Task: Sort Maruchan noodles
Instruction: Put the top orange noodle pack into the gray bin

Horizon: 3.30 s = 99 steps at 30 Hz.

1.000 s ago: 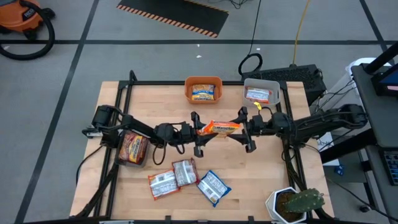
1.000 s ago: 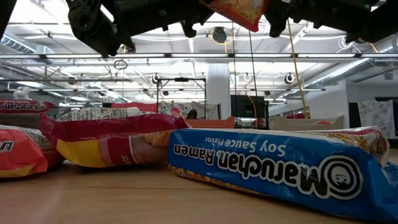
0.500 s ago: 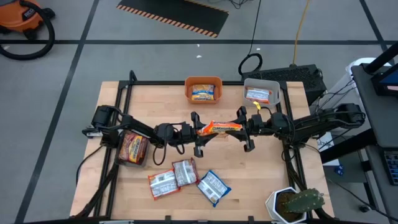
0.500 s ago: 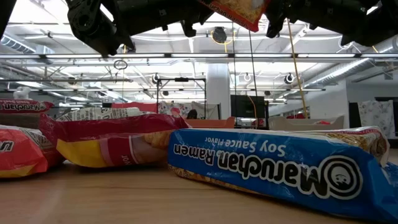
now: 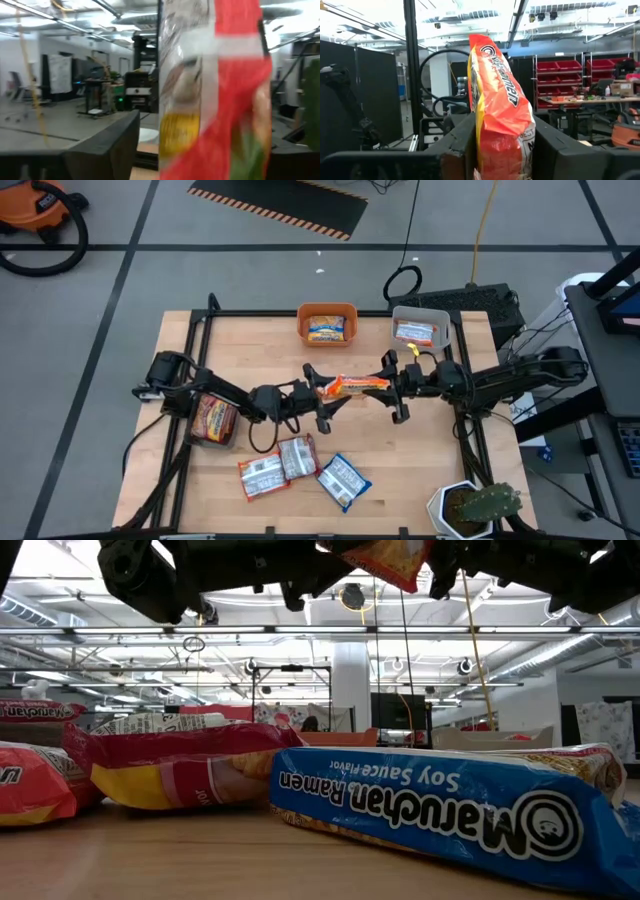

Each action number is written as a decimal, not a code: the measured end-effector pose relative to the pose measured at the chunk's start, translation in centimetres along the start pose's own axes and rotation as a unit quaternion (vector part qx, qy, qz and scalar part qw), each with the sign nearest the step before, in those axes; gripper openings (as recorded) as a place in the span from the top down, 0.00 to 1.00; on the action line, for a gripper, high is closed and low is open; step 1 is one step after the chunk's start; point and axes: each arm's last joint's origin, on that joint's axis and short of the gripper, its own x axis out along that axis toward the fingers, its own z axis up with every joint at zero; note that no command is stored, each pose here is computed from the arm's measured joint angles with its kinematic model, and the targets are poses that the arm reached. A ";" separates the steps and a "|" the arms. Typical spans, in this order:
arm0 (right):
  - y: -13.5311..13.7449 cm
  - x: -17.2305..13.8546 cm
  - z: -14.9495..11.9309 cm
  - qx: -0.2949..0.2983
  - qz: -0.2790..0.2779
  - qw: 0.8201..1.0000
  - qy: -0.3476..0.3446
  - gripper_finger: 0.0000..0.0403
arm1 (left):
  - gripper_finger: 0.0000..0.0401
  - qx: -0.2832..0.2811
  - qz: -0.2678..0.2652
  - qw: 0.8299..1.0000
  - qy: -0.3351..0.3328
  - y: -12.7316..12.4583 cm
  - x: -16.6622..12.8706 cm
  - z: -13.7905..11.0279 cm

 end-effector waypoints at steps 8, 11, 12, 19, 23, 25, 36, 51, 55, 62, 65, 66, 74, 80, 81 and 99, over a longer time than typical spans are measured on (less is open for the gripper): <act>-0.1 -1.0 1.8 -0.016 -0.044 0.999 -0.012 0.69 | 0.27 0.047 0.064 0.996 0.032 -1.9 -1.4 1.8; -0.6 -1.8 2.4 -0.023 -0.100 0.995 0.002 0.69 | 0.26 0.075 0.081 0.990 0.083 -2.6 -2.1 2.8; -0.8 -2.0 2.7 -0.025 -0.119 0.993 0.002 0.70 | 0.26 0.077 0.092 0.988 0.100 -2.7 -2.4 3.1; -2.7 -2.1 5.5 -0.043 -0.188 0.980 0.046 0.71 | 0.26 0.050 0.124 0.975 0.177 -2.5 -3.7 4.3; -4.9 -1.7 7.5 -0.063 -0.238 0.963 0.113 0.70 | 0.26 0.027 0.129 0.971 0.198 -2.4 -4.0 3.8; -6.1 -1.7 8.9 -0.062 -0.261 0.954 0.135 0.70 | 0.26 0.014 0.133 0.969 0.208 -2.4 -4.0 3.3; -13.4 -2.9 12.1 0.019 -0.350 0.913 0.207 0.69 | 0.26 -0.005 0.095 0.963 0.251 -3.9 -5.2 2.4; -20.5 -7.7 13.4 0.152 -0.392 0.870 0.259 0.69 | 0.26 0.004 0.058 0.966 0.253 -5.9 -6.4 2.8; -21.1 -9.3 13.8 0.160 -0.416 0.859 0.253 0.69 | 0.26 0.000 0.058 0.966 0.253 -5.9 -6.4 2.8; -20.9 -10.5 13.4 0.182 -0.402 0.853 0.278 0.69 | 0.26 -0.003 0.052 0.966 0.253 -6.3 -6.7 2.8; -20.8 -10.6 13.2 0.178 -0.399 0.850 0.294 0.69 | 0.26 -0.003 0.050 0.966 0.253 -6.4 -6.7 2.9; -20.8 -10.6 13.2 0.176 -0.399 0.850 0.294 0.69 | 0.26 -0.004 0.049 0.966 0.253 -6.4 -6.8 2.9; -20.8 -10.4 13.6 0.196 -0.397 0.855 0.269 0.69 | 0.26 -0.004 0.049 0.966 0.253 -6.5 -6.8 2.9; -20.0 -9.9 14.3 0.202 -0.385 0.866 0.246 0.69 | 0.26 -0.003 0.048 0.966 0.253 -6.5 -6.8 2.9; -19.6 -9.9 14.7 0.196 -0.385 0.870 0.239 0.69 | 0.26 -0.003 0.048 0.966 0.253 -6.5 -6.8 2.9; -14.3 -11.2 17.7 0.127 -0.463 0.834 0.272 0.69 | 0.26 -0.005 0.047 0.969 0.244 -6.5 -6.7 3.1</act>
